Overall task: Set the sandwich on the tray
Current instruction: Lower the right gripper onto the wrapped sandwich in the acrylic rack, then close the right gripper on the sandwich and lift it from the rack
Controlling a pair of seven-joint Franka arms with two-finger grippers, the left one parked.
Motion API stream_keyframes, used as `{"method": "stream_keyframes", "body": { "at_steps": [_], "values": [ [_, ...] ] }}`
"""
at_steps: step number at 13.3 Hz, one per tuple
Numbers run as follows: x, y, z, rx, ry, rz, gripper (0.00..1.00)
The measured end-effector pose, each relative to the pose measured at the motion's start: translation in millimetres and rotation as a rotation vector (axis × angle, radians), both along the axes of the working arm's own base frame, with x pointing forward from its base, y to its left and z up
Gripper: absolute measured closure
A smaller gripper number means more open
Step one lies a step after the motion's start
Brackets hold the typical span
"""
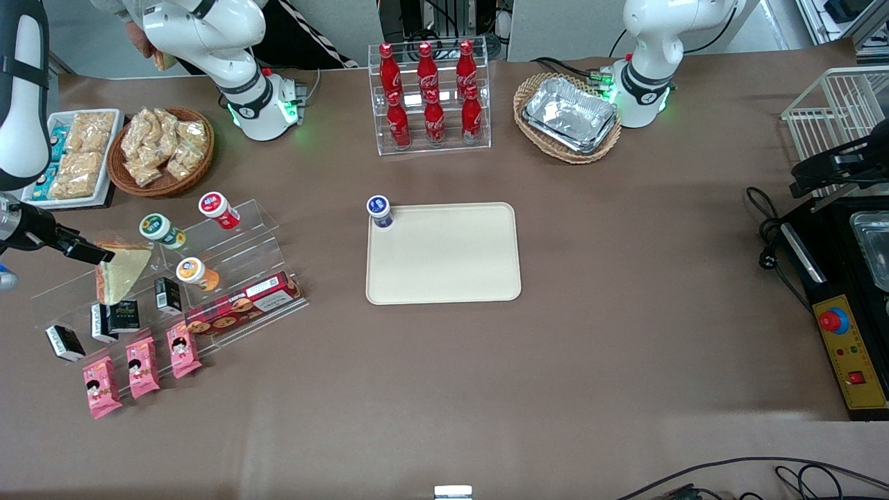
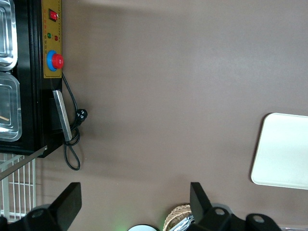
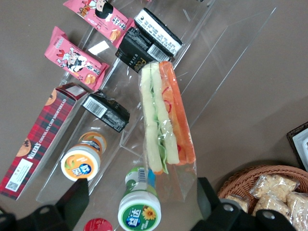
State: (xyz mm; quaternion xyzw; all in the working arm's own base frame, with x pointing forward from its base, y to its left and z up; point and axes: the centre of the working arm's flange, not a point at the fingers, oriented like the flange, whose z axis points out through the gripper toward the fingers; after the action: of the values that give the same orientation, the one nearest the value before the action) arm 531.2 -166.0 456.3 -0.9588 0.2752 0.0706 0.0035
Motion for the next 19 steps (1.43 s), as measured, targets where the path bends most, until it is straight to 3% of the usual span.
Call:
{"method": "stream_keyframes", "body": {
  "at_steps": [5,16,17,19],
  "values": [
    [-7,-5,-31,-0.041,-0.011,0.013,0.00],
    [-19,-9,-78,-0.054,-0.057,0.052,0.00],
    [-20,-12,-78,-0.054,-0.057,0.055,0.03],
    [-21,-16,-78,-0.052,-0.059,0.075,0.26]
  ]
}}
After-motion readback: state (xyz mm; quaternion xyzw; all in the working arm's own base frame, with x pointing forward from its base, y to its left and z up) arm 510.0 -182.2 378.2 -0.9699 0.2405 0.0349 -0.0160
